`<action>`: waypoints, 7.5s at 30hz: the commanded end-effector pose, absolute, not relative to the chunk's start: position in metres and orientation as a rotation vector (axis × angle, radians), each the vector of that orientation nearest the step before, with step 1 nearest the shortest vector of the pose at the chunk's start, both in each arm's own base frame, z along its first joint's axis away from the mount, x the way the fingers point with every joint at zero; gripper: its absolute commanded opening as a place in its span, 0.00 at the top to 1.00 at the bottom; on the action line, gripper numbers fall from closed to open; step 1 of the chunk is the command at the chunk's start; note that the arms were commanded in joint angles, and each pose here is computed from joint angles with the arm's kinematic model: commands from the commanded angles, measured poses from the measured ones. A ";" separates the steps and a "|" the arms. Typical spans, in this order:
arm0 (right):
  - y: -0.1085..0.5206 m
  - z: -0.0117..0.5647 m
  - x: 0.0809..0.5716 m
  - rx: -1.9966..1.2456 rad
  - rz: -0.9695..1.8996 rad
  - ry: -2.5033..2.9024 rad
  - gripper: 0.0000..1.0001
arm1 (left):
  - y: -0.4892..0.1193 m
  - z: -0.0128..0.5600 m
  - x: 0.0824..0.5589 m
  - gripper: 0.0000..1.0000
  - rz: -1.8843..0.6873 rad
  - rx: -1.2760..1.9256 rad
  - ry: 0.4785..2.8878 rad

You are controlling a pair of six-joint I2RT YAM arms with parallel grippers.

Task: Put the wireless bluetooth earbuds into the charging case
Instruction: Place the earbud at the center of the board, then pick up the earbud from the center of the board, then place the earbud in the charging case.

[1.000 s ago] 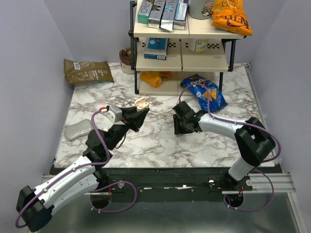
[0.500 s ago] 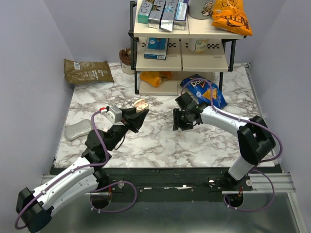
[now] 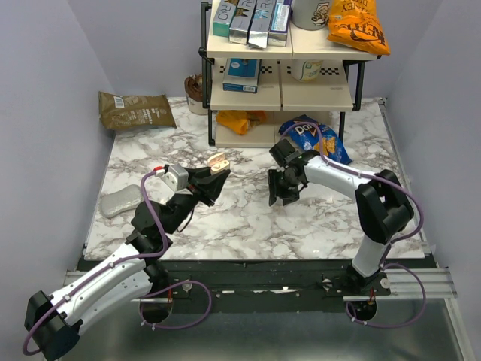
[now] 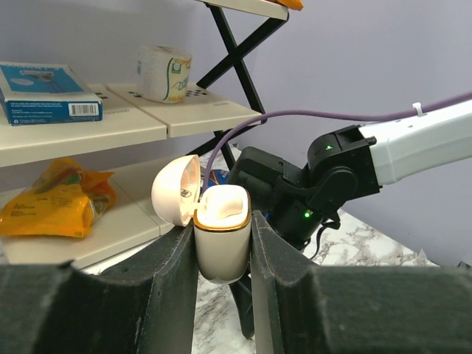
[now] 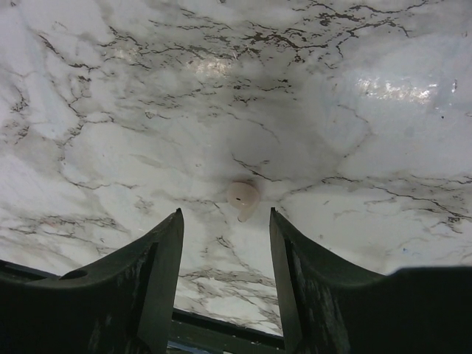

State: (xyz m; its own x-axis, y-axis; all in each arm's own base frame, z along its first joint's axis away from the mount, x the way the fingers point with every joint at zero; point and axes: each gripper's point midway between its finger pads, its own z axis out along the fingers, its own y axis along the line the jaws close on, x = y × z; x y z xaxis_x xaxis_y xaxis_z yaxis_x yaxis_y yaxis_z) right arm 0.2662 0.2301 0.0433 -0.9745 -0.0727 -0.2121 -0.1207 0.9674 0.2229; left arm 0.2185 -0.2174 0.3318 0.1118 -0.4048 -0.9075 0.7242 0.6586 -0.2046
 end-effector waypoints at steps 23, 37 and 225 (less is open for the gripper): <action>0.221 0.010 0.256 -0.109 0.270 2.992 0.50 | -0.222 0.329 0.216 1.00 -0.875 0.329 1.200; 0.225 0.011 0.268 -0.041 0.245 2.961 0.53 | -0.220 0.331 0.214 1.00 -0.877 0.326 1.191; 0.251 0.497 0.228 -0.408 0.231 1.291 0.99 | -0.318 0.438 0.218 1.00 -1.119 0.608 0.885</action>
State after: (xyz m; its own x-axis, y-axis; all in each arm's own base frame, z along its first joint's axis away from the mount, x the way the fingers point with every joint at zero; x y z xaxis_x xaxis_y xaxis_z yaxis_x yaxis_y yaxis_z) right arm 0.2335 0.2675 0.4685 0.2250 -0.1419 -0.9640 -0.4104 0.8835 -0.2258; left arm 0.2210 -0.3189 0.4293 0.1558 -0.4971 -0.8536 0.9404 0.3392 -0.0258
